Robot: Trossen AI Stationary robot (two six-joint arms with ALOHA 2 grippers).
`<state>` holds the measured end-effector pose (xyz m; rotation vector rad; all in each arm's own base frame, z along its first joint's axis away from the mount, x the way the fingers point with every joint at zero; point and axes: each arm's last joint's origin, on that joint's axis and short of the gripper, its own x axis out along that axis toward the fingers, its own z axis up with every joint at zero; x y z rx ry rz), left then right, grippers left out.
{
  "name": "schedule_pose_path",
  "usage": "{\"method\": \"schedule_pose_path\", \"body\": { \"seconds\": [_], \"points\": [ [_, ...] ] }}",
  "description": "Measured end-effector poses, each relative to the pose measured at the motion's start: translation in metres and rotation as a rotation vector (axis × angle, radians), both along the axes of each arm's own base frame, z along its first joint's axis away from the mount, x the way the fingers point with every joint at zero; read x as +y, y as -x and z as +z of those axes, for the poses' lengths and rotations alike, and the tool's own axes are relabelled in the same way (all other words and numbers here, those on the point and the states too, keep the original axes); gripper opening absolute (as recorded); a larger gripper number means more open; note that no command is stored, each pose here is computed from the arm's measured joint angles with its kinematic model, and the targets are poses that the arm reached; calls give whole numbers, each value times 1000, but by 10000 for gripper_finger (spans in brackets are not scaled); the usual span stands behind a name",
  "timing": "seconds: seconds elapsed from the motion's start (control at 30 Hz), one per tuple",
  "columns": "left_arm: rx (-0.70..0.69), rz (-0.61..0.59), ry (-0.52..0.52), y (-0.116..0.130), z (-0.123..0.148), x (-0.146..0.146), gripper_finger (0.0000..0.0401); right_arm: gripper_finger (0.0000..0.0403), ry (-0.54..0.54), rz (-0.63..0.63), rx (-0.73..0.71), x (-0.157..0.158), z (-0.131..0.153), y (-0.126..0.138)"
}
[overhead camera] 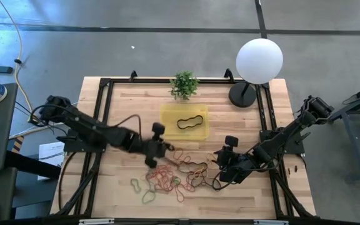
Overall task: Pick and place rubber bands into bin
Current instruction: Put the black rubber band into the yellow bin
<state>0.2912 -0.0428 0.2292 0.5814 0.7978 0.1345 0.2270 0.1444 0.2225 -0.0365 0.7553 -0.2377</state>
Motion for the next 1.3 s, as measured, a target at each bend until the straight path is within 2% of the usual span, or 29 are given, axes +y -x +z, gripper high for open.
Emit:
{"method": "schedule_pose_path", "body": {
  "seconds": [0.27,0.53,0.67,0.87,1.1,1.2,1.3],
  "points": [
    [65,115,-15,-5,-7,68,0,139,18,1,-4,0,0,0],
    [130,42,164,-14,-37,114,4,139,15,0,-11,0,0,-1],
    [192,31,183,-19,-56,118,33,139,11,0,-14,0,1,-1],
    [181,31,176,-23,-61,119,119,139,4,-8,2,-1,-2,-3],
    [66,18,132,-21,-35,118,198,139,-8,-27,137,-2,-30,-12],
    [18,-18,138,-15,-19,116,208,139,-9,6,168,4,-46,-22],
    [5,-78,154,-8,-6,107,206,139,-12,94,179,12,-60,-32]
  ]
}}
